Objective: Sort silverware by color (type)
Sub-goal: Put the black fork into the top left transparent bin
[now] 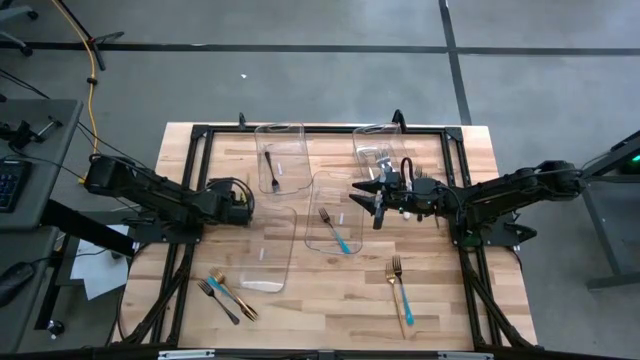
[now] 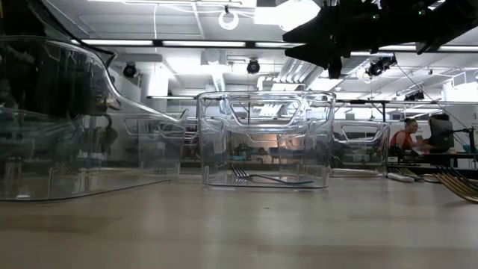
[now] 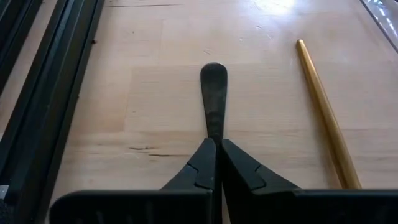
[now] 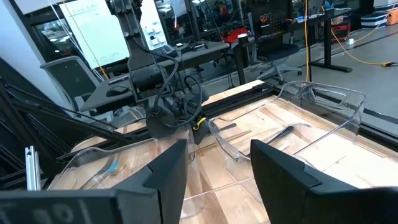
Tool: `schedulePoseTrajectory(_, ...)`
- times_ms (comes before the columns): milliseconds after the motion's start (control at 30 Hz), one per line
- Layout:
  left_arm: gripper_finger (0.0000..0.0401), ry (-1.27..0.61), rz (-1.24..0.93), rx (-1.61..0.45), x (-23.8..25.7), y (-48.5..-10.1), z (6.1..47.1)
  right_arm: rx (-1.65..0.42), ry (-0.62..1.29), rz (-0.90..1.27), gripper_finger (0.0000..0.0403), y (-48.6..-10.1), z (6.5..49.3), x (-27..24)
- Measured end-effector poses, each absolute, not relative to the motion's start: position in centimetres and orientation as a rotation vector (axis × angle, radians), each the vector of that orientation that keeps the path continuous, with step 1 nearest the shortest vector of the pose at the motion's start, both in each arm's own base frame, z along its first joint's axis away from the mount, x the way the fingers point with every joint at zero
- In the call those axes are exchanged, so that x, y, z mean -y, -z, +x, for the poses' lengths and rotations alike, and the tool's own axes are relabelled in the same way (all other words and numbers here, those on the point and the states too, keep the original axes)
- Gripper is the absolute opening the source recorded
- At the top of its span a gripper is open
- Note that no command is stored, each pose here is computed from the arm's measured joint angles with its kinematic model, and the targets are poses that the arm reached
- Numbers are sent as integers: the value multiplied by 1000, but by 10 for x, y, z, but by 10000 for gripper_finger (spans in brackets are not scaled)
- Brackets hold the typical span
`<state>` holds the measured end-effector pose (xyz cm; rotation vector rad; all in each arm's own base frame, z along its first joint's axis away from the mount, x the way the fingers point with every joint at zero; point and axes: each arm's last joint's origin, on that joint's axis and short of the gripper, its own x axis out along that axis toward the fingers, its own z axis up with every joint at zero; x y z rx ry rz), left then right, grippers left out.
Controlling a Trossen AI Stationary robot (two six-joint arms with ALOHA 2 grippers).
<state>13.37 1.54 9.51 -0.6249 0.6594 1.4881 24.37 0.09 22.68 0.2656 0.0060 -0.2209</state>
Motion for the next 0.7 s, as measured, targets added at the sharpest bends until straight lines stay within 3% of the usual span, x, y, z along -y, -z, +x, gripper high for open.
schedulePoseTrajectory(567, 2, -1487, -532, -676, -16, -136, 152, -6, 221, 264, 171, -227, 244, -1)
schedulePoseTrajectory(700, 1, -1405, -544, -809, -13, -139, 156, -6, 221, 273, 171, -227, 244, -1)
